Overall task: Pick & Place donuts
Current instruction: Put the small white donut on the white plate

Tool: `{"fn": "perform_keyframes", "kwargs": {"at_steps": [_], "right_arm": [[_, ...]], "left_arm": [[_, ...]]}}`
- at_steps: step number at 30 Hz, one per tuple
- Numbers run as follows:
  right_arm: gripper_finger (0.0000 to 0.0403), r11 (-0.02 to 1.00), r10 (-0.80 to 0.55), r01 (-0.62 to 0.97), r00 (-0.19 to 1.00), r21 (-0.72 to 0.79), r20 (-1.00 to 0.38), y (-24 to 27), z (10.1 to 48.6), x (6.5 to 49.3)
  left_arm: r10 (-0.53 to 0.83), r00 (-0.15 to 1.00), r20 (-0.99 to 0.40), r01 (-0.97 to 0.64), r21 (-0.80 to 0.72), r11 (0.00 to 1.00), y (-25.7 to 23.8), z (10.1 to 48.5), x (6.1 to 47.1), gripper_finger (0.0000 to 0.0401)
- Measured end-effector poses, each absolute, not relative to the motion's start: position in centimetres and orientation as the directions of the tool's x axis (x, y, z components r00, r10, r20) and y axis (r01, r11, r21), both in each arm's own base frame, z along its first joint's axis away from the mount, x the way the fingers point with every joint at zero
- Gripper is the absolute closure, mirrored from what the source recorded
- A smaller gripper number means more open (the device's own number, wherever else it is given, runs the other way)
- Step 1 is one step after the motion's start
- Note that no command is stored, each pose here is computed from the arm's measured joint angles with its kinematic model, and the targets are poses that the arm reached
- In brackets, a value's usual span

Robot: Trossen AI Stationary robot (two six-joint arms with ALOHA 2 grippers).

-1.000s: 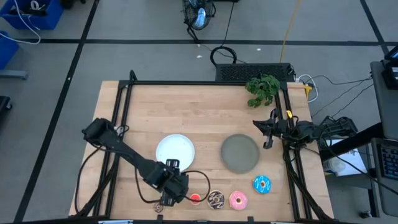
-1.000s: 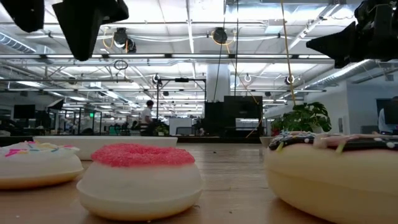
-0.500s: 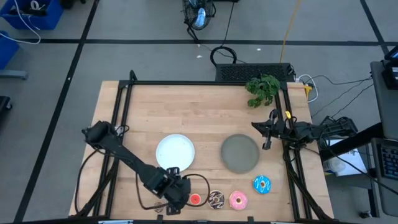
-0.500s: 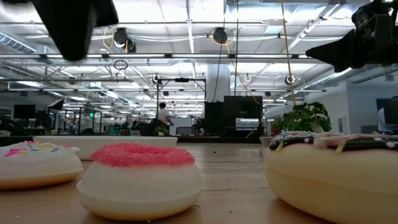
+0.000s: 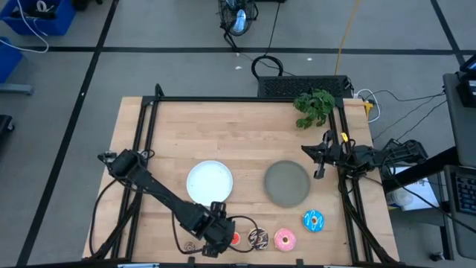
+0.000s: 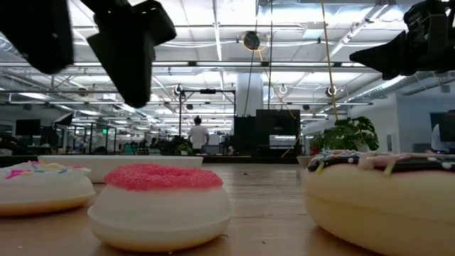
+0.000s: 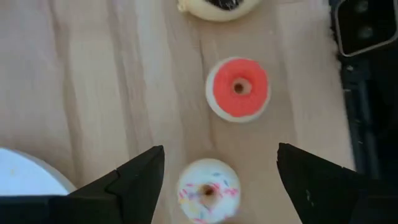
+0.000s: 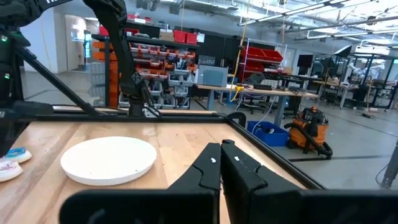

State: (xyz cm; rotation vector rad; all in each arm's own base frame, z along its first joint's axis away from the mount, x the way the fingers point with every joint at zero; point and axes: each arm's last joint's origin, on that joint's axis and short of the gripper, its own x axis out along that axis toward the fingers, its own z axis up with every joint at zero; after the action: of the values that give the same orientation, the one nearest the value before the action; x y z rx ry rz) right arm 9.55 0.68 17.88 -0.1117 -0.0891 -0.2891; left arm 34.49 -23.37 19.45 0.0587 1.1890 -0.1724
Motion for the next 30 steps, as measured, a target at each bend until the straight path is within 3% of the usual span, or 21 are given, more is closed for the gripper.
{"fn": "perform_keyframes", "kwargs": {"at_steps": [14, 24, 30], "right_arm": [[0.0403, 0.957, -0.278, 0.284, 0.957, -0.066, 0.087, 0.7, 17.7, 9.6], [0.0403, 0.957, -0.278, 0.284, 0.957, -0.066, 0.085, 0.7, 17.7, 9.6], [0.0403, 0.957, -0.278, 0.283, 0.957, -0.066, 0.085, 0.7, 17.7, 9.6]], "left_arm": [[-0.065, 0.219, -0.974, 0.145, -0.034, 0.989, -22.9, 17.4, 34.0, 0.0091], [-0.074, 0.205, -0.976, 0.150, -0.044, 0.988, -22.9, 17.4, 34.1, 0.0091], [-0.054, 0.155, -0.986, 0.176, -0.027, 0.984, -23.0, 15.3, 34.3, 0.0091]]}}
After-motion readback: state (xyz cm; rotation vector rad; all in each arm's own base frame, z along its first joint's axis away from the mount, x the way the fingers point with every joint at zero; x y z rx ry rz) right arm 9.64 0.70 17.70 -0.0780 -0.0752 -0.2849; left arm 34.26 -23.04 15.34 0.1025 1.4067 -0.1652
